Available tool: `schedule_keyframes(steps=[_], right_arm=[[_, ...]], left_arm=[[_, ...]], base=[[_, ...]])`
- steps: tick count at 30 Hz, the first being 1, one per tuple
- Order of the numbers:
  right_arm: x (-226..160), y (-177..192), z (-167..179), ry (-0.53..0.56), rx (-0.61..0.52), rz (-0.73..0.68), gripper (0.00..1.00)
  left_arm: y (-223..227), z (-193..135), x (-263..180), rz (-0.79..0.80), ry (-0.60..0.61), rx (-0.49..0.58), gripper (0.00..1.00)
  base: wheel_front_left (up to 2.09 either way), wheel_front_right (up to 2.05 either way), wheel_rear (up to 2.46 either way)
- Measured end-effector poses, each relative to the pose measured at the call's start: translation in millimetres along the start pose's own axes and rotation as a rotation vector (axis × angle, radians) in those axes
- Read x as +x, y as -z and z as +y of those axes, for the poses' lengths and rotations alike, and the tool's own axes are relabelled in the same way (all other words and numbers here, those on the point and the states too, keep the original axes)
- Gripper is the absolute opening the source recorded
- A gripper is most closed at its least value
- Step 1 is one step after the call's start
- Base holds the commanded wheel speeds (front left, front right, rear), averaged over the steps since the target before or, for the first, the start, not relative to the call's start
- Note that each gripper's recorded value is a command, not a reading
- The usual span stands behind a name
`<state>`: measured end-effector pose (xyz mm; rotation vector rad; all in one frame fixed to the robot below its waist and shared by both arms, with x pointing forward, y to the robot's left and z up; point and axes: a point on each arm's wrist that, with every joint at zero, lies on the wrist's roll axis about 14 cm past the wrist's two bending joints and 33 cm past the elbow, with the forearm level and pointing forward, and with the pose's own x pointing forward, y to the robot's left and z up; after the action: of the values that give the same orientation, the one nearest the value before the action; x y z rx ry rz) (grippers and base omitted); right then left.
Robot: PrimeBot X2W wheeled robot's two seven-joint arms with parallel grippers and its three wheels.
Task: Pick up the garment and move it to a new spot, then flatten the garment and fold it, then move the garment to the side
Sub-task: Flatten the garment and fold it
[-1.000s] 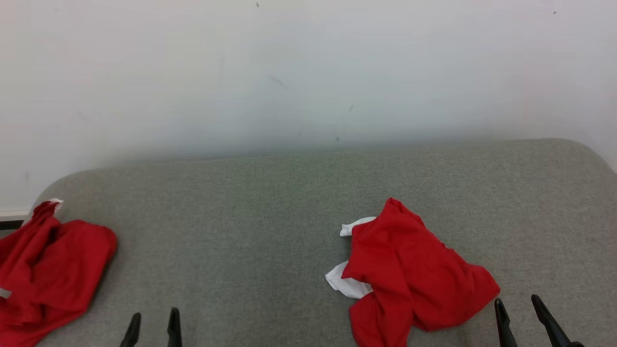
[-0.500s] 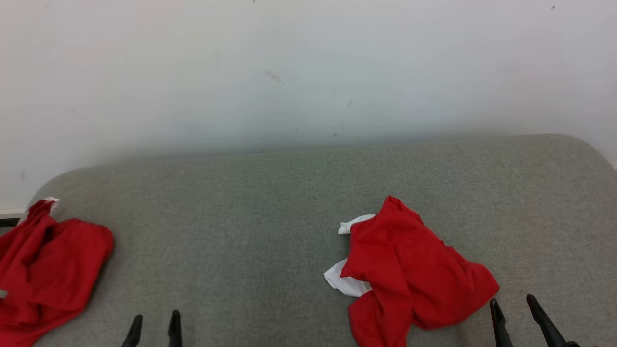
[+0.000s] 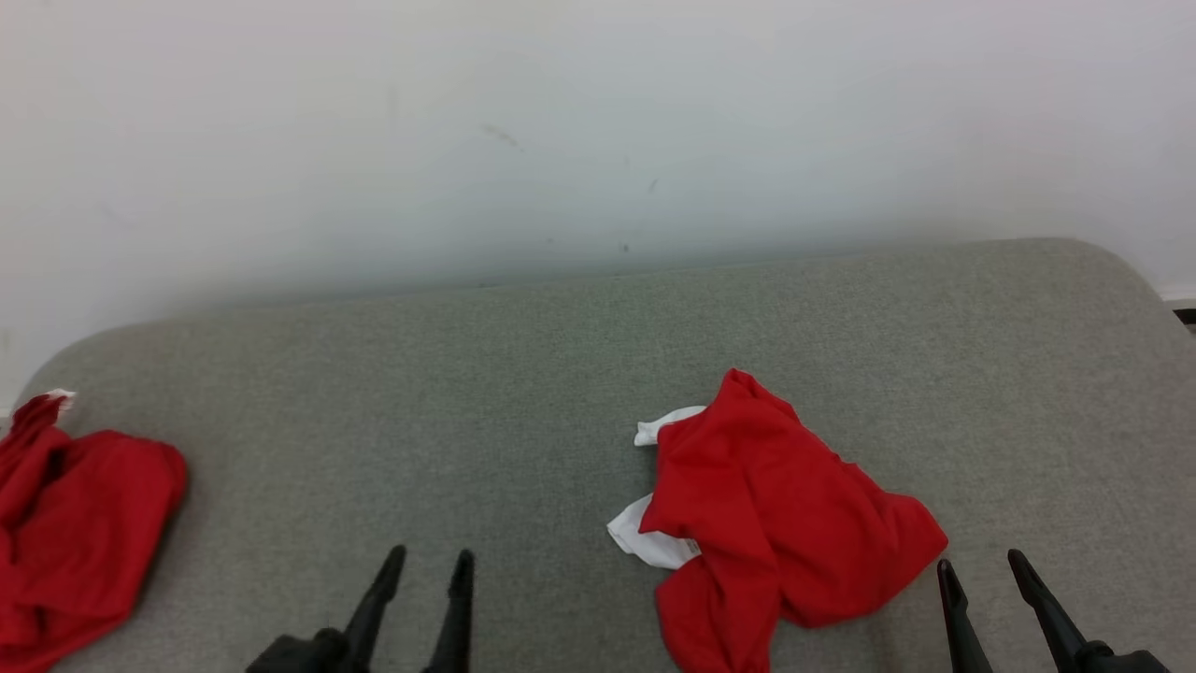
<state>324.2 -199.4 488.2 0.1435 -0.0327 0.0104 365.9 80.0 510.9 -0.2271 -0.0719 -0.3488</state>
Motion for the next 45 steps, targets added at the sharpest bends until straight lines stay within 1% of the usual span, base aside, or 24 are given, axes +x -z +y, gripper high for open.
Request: schedule_keyframes(steps=[6,10,12,14,17,19,22,26,27,28,29,32,36,39,45], right_arm=[[-4,-2,-12,0.04,-0.004,-0.004,1.0],[-11,-2,-23,0.083,-0.002,-0.002,1.0],[-15,0,-28,0.104,-0.001,0.004,1.0],[-18,1,-32,0.123,0.001,0.01,1.0],[-18,0,-37,0.145,0.003,0.009,1.0],[-22,1,-45,0.175,0.0,0.013,1.0],[-26,1,-52,0.204,-0.002,0.015,1.0],[-31,2,-58,0.231,-0.002,0.021,1.0],[-32,2,-58,0.236,0.0,0.022,1.0],[-32,2,-59,0.241,0.0,0.023,1.0],[-33,2,-61,0.247,0.0,0.022,1.0],[-36,2,-64,0.261,-0.001,0.022,1.0],[-37,0,-67,0.27,0.0,0.015,1.0],[-37,-2,-68,0.272,0.001,0.008,1.0],[-35,-3,-61,0.248,0.007,-0.001,1.0]], left_arm=[[8,-64,36,0.044,0.234,-0.061,1.0],[21,-98,50,0.125,0.334,-0.161,1.0],[27,-112,56,0.166,0.378,-0.192,1.0],[35,-119,63,0.208,0.402,-0.211,1.0],[49,-125,71,0.271,0.428,-0.209,1.0],[67,-128,75,0.335,0.451,-0.189,1.0],[81,-135,75,0.395,0.463,-0.217,1.0],[95,-136,79,0.435,0.475,-0.2,1.0],[97,-138,80,0.442,0.48,-0.205,0.93],[97,-142,80,0.445,0.488,-0.221,0.44],[97,-149,80,0.448,0.501,-0.236,0.0],[95,-162,81,0.451,0.535,-0.258,0.0],[82,-157,92,0.417,0.524,-0.284,0.0],[54,-147,111,0.336,0.5,-0.314,0.0],[-16,-114,144,0.189,0.474,-0.284,0.0]], base=[[0.0,0.0,0.0],[0.0,0.0,0.0],[0.0,0.0,0.0],[0.0,0.0,0.0],[0.0,0.0,0.0],[0.0,0.0,0.0],[0.0,0.0,0.0],[0.0,0.0,0.0],[0.0,0.0,0.0],[0.0,0.0,0.0],[0.0,0.0,0.0],[0.0,0.0,0.0],[0.0,0.0,0.0],[0.0,0.0,0.0],[0.0,0.0,0.0]])
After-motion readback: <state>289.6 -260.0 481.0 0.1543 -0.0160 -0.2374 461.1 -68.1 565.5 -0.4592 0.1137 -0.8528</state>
